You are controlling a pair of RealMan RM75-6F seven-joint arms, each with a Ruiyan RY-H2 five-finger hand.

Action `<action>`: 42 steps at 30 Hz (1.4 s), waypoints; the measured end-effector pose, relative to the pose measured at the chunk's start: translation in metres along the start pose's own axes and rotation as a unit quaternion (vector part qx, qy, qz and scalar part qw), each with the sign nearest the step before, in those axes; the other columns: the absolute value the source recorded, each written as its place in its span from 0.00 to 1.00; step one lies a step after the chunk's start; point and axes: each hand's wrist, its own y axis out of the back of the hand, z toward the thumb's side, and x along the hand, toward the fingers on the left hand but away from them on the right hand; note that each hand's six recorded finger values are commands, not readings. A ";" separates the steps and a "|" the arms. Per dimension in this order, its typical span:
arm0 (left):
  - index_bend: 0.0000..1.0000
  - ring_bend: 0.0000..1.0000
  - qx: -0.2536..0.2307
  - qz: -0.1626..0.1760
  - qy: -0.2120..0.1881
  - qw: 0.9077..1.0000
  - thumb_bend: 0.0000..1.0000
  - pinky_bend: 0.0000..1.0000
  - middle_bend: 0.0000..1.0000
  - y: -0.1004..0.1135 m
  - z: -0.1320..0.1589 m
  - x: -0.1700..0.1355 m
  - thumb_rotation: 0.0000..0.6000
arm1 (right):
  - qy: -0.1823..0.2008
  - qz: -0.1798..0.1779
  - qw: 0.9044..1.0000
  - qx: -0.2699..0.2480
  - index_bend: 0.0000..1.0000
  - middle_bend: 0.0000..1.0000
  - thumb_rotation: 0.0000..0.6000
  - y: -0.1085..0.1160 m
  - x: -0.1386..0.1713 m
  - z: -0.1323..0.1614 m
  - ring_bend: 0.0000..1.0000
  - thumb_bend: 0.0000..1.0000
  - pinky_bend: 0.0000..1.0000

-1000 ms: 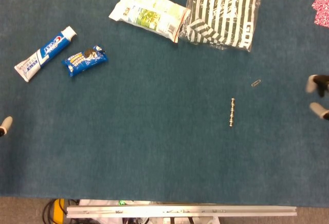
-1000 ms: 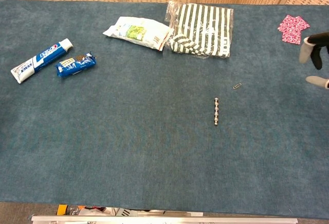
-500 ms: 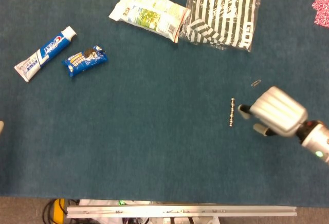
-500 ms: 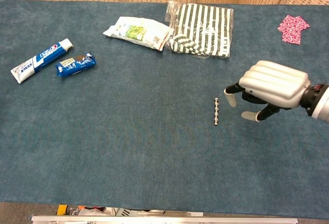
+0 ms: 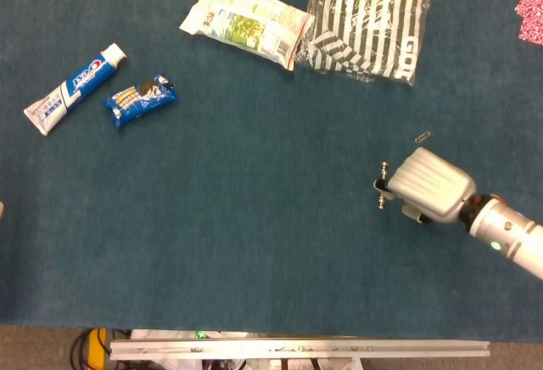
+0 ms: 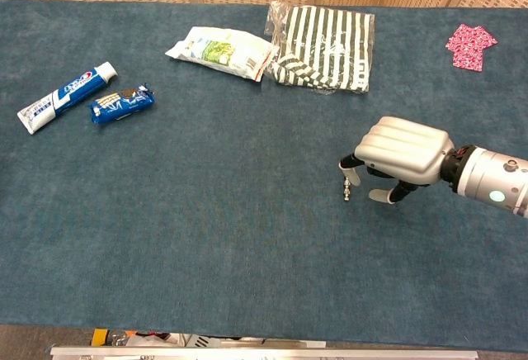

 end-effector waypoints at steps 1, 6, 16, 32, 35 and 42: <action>0.00 0.06 0.000 0.000 0.000 1.000 0.19 0.04 0.07 0.000 0.000 0.000 1.00 | 0.002 0.001 1.000 0.004 0.51 1.00 1.00 -0.001 -0.003 0.000 1.00 0.25 1.00; 0.00 0.06 -0.001 0.002 0.003 1.000 0.19 0.04 0.07 0.001 -0.001 -0.001 1.00 | 0.007 0.002 1.000 0.014 0.51 1.00 1.00 -0.005 -0.013 0.003 1.00 0.25 1.00; 0.00 0.06 -0.001 0.004 0.006 1.000 0.19 0.04 0.07 0.002 -0.004 -0.001 1.00 | 0.009 0.004 0.999 0.031 0.51 1.00 1.00 -0.011 -0.025 0.006 1.00 0.25 1.00; 0.00 0.06 -0.003 0.005 0.011 1.000 0.19 0.04 0.07 0.003 -0.008 -0.001 1.00 | 0.005 0.002 0.999 0.039 0.51 1.00 1.00 -0.014 -0.036 0.007 1.00 0.25 1.00; 0.00 0.06 -0.003 0.005 0.010 1.000 0.19 0.04 0.07 0.002 -0.008 0.000 1.00 | 0.004 0.003 0.999 0.039 0.51 1.00 1.00 -0.015 -0.039 0.006 1.00 0.25 1.00; 0.00 0.06 -0.004 0.007 0.011 1.000 0.19 0.04 0.07 0.003 -0.010 0.000 1.00 | 0.004 0.006 0.999 0.038 0.51 1.00 1.00 -0.015 -0.043 0.007 1.00 0.25 1.00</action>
